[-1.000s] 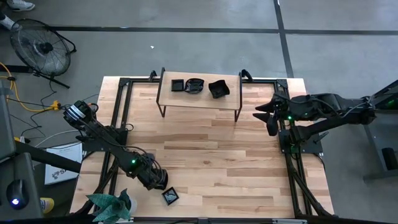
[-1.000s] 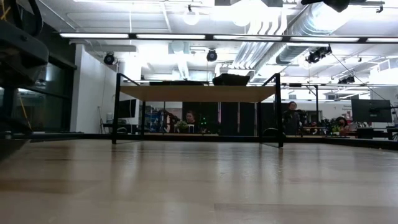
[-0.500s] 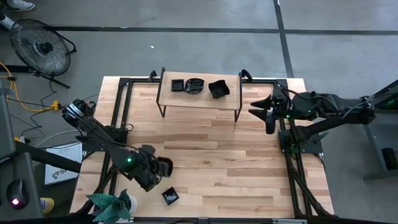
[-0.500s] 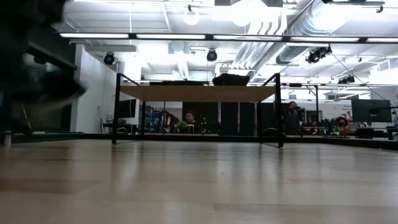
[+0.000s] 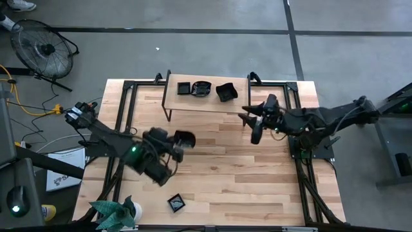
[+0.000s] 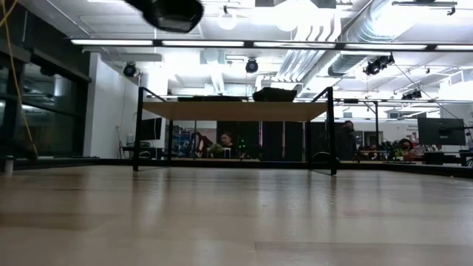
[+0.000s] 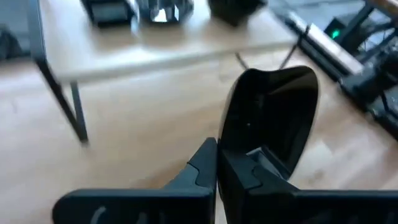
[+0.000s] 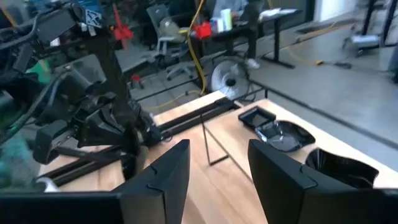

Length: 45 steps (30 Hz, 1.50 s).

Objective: Pick & Place Mini shaped plates
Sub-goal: Stack the leaf-shaped plate on the leaf-shaped plate

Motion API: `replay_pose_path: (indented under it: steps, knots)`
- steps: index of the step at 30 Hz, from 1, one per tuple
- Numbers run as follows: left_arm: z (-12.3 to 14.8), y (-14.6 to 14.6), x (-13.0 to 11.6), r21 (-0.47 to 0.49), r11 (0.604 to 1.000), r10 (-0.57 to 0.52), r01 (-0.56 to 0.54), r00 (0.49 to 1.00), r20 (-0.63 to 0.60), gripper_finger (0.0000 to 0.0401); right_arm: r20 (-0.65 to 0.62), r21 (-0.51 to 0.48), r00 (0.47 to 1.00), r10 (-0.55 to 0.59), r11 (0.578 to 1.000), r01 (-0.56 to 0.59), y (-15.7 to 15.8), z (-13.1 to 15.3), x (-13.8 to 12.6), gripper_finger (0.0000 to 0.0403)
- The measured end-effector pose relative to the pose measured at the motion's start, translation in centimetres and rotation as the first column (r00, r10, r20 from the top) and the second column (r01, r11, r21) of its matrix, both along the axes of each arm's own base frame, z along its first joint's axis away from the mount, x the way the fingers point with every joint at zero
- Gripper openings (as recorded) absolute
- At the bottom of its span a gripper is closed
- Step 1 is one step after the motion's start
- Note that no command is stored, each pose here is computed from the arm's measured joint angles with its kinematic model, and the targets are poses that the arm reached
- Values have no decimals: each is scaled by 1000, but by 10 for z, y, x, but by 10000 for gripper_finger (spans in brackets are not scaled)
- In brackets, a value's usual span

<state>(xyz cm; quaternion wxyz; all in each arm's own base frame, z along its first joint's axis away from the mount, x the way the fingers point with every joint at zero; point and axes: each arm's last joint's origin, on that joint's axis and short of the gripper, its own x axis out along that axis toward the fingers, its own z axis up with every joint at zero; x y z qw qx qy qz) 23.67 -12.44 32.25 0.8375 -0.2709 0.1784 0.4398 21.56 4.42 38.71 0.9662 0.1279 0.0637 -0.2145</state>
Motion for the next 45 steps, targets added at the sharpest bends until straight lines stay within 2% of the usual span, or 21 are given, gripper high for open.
replay_pose_path:
  steps: [5, 9, 15, 20, 28, 34, 39, 45]
  knots:
    - [20, 21, 18, 157, 987, 18, -21, 1000, 24, 0, 8, -61, 999, -51, 997, 51, 17, -10, 24, 158]
    - [34, 31, 32, 253, 967, 5, -12, 1000, 28, 0, 11, -64, 995, -95, 993, 96, 29, -23, 45, 158]
    - [46, 35, 48, 353, 934, -53, 52, 999, -5, 0, 36, -55, 994, -100, 993, 102, 42, -45, 77, 158]
    - [51, 34, 53, 414, 907, -71, 76, 997, -27, 0, 57, -12, 992, -116, 993, 117, 47, -56, 90, 158]
    - [52, 33, 54, 429, 900, -75, 84, 996, -37, 0, 85, 64, 986, -144, 988, 139, 35, -58, 96, 158]
    - [54, 33, 55, 436, 895, -81, 90, 996, -39, 0, 71, 78, 992, -103, 992, 97, 26, -61, 102, 152]
    - [53, 33, 55, 436, 895, -82, 91, 996, -41, 0, 73, 76, 990, -120, 991, 114, 22, -61, 103, 124]
    - [53, 33, 55, 435, 895, -83, 93, 996, -41, 0, 74, 76, 991, -114, 991, 109, 22, -61, 103, 70]
